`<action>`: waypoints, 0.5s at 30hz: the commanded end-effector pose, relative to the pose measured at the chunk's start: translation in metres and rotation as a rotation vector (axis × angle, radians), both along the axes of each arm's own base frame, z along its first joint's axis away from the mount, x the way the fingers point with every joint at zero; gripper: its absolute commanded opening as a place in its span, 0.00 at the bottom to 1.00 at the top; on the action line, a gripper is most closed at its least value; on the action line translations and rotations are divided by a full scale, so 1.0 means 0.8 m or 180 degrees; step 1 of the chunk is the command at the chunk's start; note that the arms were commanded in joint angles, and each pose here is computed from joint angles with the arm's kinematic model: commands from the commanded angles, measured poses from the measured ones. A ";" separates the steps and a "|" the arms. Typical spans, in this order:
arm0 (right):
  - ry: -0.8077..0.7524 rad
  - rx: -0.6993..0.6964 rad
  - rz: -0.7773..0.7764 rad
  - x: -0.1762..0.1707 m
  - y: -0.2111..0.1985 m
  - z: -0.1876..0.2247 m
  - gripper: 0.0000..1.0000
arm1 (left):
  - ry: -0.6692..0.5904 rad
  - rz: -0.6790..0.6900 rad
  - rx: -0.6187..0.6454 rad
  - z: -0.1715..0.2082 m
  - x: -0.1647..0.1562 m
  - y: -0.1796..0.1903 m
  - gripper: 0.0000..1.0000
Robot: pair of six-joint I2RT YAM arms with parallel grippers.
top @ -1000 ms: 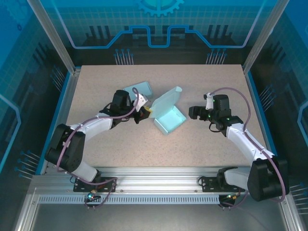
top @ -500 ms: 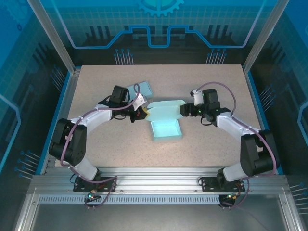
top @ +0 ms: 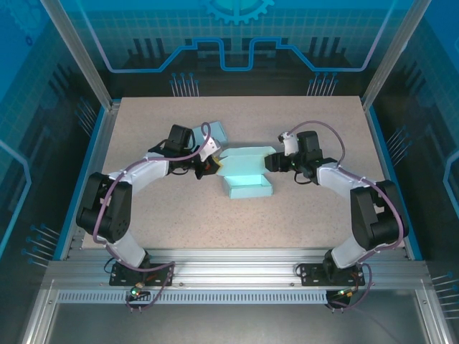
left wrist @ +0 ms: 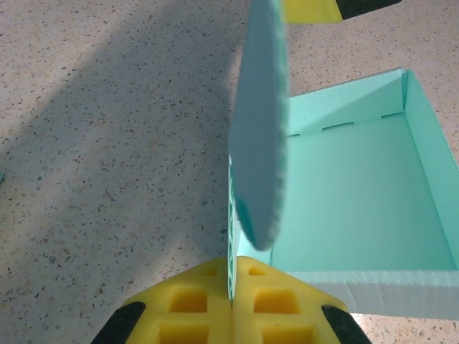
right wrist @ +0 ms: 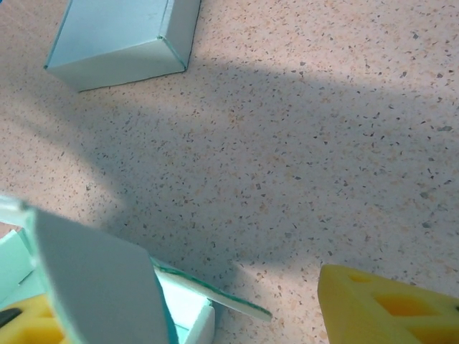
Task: Fold the paper box
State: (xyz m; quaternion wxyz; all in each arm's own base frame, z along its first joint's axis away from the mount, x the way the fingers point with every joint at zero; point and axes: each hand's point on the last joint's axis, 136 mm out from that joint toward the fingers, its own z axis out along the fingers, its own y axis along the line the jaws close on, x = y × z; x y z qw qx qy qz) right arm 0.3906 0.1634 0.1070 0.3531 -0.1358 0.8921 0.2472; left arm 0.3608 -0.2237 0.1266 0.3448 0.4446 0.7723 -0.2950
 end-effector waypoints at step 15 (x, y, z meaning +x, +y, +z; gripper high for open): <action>-0.0084 0.0231 0.0156 -0.004 0.024 0.009 0.48 | -0.0178 0.0088 -0.0068 0.021 0.013 0.001 0.00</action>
